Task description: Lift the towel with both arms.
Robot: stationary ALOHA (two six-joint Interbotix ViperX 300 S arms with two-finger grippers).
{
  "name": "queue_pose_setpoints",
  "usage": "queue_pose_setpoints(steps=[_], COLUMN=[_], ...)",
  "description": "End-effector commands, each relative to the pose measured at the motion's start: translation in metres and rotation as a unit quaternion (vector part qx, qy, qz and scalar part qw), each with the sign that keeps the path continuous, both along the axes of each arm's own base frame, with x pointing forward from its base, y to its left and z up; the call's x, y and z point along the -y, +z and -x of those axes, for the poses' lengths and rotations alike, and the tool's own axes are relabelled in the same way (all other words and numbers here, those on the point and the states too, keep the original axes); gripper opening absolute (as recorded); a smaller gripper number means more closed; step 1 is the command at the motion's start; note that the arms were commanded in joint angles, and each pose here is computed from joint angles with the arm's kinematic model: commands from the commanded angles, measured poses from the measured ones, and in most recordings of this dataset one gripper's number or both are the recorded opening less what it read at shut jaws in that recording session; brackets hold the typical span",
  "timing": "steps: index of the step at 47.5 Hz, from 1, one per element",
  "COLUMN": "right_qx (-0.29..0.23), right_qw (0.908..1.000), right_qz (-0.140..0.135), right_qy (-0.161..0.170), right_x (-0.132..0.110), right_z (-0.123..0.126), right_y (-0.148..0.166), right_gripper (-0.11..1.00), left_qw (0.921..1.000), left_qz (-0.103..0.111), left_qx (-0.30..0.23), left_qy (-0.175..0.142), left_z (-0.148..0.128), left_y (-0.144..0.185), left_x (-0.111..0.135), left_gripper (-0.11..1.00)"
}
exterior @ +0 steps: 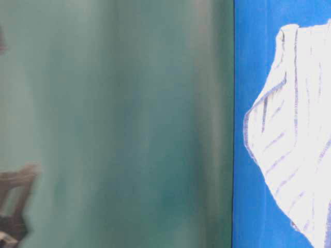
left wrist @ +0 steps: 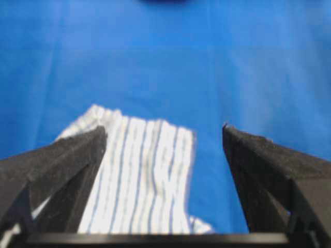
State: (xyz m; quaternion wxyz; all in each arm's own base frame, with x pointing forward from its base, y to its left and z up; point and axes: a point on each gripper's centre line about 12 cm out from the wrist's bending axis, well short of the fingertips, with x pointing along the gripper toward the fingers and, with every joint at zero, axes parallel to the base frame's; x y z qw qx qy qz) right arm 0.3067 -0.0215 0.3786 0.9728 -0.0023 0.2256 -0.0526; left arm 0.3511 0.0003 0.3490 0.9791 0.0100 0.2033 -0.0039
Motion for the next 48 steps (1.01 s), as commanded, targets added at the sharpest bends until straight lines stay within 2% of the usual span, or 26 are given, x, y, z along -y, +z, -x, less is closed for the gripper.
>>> queue_pose_setpoints(steps=[1,7,17,30,48], right_qx=[-0.005,-0.035,-0.093,-0.151,-0.169], right_qw=[0.9999,0.9991,0.9942,0.9866,0.9831], right_qz=[-0.009,-0.019,-0.033,-0.046,-0.054], right_qy=[0.007,0.015,0.043,0.043,0.045], right_x=[-0.005,-0.011,-0.035,-0.041,-0.044], right_z=[-0.007,-0.019,-0.044,-0.076,-0.098], right_y=[-0.02,-0.061,-0.121,-0.197,-0.251], right_gripper=[0.63,0.63,0.63,0.63,0.63], left_qw=[1.0,0.9994,0.9948,0.9852,0.9779], left_qz=[0.001,0.001,-0.001,-0.002,-0.005], left_qx=[0.002,-0.035,-0.101,-0.171,-0.208], left_qy=[-0.003,-0.006,-0.013,-0.014,-0.022], left_z=[-0.003,-0.006,-0.005,-0.005,-0.013], left_y=[-0.014,-0.055,-0.112,-0.179,-0.228], left_x=[0.003,0.005,0.01,0.011,0.018], left_gripper=[0.88,0.88,0.88,0.88,0.88])
